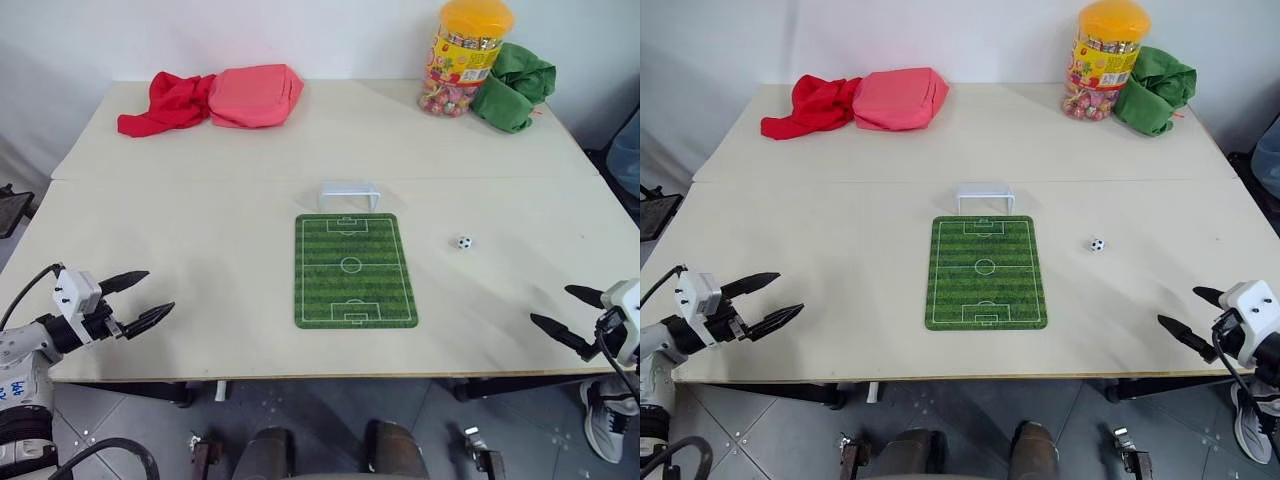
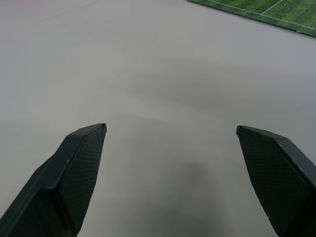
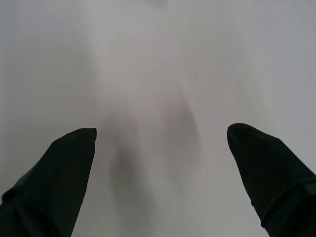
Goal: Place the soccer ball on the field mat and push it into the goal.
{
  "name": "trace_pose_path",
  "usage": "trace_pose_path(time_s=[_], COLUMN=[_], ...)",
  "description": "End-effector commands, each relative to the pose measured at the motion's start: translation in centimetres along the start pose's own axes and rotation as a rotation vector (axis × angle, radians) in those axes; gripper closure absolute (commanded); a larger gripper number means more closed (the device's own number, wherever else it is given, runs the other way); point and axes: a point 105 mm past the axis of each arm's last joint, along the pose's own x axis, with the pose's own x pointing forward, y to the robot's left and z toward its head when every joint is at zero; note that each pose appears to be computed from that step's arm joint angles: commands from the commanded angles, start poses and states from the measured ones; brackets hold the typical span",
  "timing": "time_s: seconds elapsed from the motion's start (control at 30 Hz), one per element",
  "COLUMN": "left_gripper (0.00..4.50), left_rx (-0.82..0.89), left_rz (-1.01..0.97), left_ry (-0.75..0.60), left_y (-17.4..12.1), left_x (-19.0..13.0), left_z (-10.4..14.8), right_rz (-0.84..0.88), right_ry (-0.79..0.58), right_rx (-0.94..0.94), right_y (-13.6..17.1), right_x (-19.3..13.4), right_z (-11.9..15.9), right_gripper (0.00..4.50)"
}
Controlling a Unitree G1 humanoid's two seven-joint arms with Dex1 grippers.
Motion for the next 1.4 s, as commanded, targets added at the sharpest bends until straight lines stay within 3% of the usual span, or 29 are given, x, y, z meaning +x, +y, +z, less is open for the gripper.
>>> trace_pose_path(time_s=[0.03, 0.17, 0.33, 0.47, 0.63, 0.9, 1.27, 1.4], left_gripper=[0.00, 0.00, 0.00, 0.00, 0.00, 0.00, 0.00, 0.00], left_rx=[0.003, -0.015, -0.030, 0.029, 0.072, 0.110, 0.106, 0.101], left_rz=[-0.018, 0.030, 0.026, -0.104, -0.216, -0.347, -0.342, -0.341], left_ry=[-0.013, -0.038, -0.019, -0.109, -0.177, -0.225, -0.232, -0.235], left_y=[0.4, 1.1, 1.1, -0.7, -2.7, -4.5, -4.9, -4.9], left_x=[-0.5, -0.2, 0.3, 1.7, 4.1, 5.7, 5.7, 5.7], left_z=[0.8, 1.5, 1.9, 3.9, 5.7, 7.7, 7.5, 7.5], right_rz=[-0.033, -0.055, -0.035, 0.059, 0.129, 0.181, 0.153, 0.172], right_ry=[-0.037, -0.004, -0.003, -0.096, -0.130, -0.084, -0.075, -0.076], right_rx=[-0.029, 0.015, -0.028, -0.021, -0.019, 0.002, 0.060, 0.065], right_y=[-0.9, -1.4, -1.5, -0.3, 0.8, 1.3, 1.2, 1.8], right_x=[-0.6, -0.4, 0.6, 3.5, 7.9, 12.5, 15.2, 15.4], right_z=[1.4, 1.7, 5.0, 9.4, 11.0, 9.7, 8.3, 7.7], right_gripper=[0.05, 0.05, 0.05, 0.05, 0.05, 0.05, 0.05, 0.99])
